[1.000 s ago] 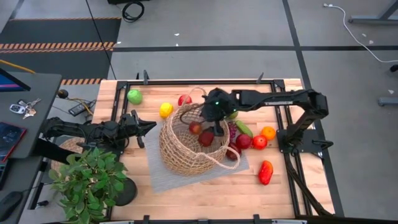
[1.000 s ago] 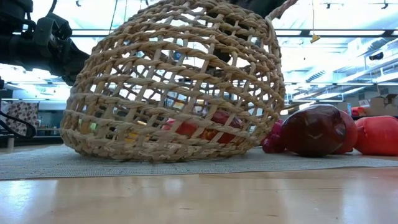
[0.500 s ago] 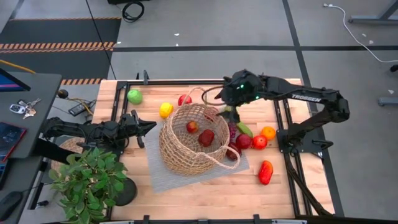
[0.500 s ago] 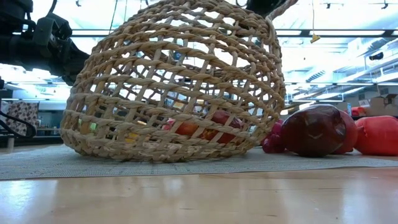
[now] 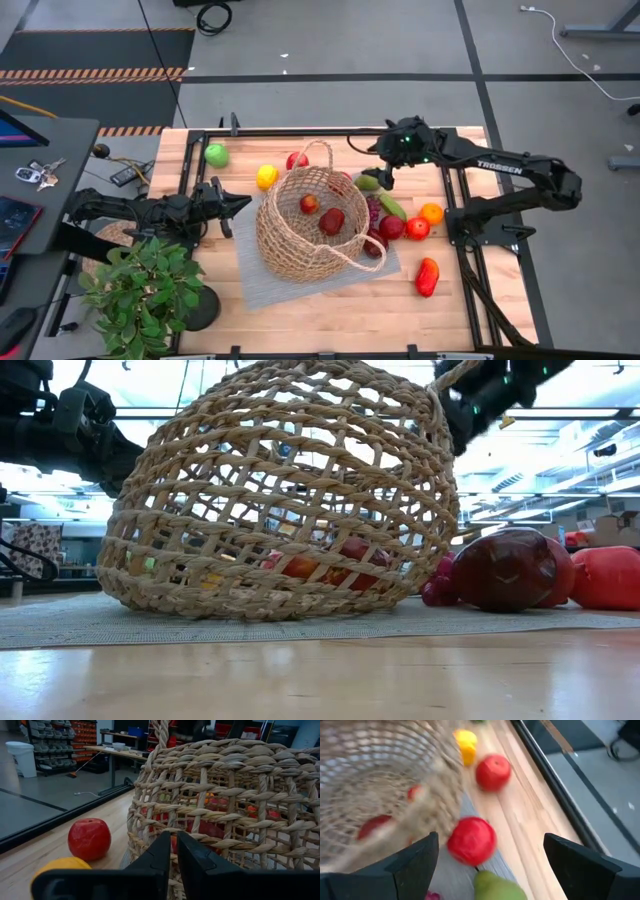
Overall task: Build produce basket
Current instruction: Put the pear into the basket
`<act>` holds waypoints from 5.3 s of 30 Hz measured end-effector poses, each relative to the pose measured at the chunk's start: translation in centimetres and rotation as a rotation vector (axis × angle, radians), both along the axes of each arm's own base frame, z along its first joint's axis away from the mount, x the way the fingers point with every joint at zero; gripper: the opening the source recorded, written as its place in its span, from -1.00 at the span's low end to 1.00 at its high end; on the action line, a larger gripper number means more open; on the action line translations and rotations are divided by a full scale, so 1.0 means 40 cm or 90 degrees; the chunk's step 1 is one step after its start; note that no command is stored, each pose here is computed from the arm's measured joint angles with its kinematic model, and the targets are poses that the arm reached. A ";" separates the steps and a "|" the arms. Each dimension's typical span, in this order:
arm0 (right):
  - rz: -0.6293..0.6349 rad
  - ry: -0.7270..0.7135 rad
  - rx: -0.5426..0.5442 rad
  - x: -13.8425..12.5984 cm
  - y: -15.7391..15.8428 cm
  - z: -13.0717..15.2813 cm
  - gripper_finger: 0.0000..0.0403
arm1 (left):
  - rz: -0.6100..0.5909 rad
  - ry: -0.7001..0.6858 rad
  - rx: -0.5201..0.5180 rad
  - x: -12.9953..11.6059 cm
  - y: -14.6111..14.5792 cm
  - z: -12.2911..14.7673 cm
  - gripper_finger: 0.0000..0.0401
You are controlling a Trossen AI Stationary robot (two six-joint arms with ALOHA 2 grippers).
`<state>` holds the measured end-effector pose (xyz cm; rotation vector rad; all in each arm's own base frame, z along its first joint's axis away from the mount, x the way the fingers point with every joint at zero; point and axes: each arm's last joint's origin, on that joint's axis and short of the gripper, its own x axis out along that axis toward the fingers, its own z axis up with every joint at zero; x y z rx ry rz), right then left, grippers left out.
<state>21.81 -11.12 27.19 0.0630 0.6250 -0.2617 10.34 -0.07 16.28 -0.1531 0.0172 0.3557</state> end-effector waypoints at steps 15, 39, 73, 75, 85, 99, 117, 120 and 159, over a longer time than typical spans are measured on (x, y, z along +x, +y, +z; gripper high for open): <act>-0.182 -0.078 0.085 -0.032 0.003 -0.177 0.81 | 0.000 0.000 0.000 0.000 0.000 0.000 -0.80; -0.221 -0.153 0.024 -0.054 0.061 -0.334 0.81 | 0.000 0.000 0.000 0.000 0.000 0.000 -0.83; -0.198 -0.173 0.049 -0.035 0.057 -0.359 0.08 | 0.000 0.000 0.000 0.000 0.000 0.000 -0.83; -0.200 -0.176 0.047 -0.035 0.056 -0.358 0.03 | 0.000 0.000 0.000 0.000 0.000 0.000 -0.84; -0.181 -0.215 0.030 -0.042 0.050 -0.324 -0.13 | 0.000 0.000 0.000 0.000 0.000 0.000 -0.80; -0.040 -0.219 0.004 -0.053 0.057 -0.295 0.31 | 0.000 0.000 0.000 0.000 0.000 0.000 -0.81; -0.043 -0.206 0.022 -0.066 0.036 -0.302 0.93 | 0.000 0.000 0.000 0.000 0.000 0.000 -0.81; -0.044 -0.181 0.024 -0.069 0.036 -0.311 0.96 | 0.000 0.000 0.000 0.000 0.000 0.000 -0.80; -0.182 -0.127 0.013 -0.036 -0.009 -0.398 0.80 | 0.000 0.000 0.000 0.000 0.000 0.000 -0.82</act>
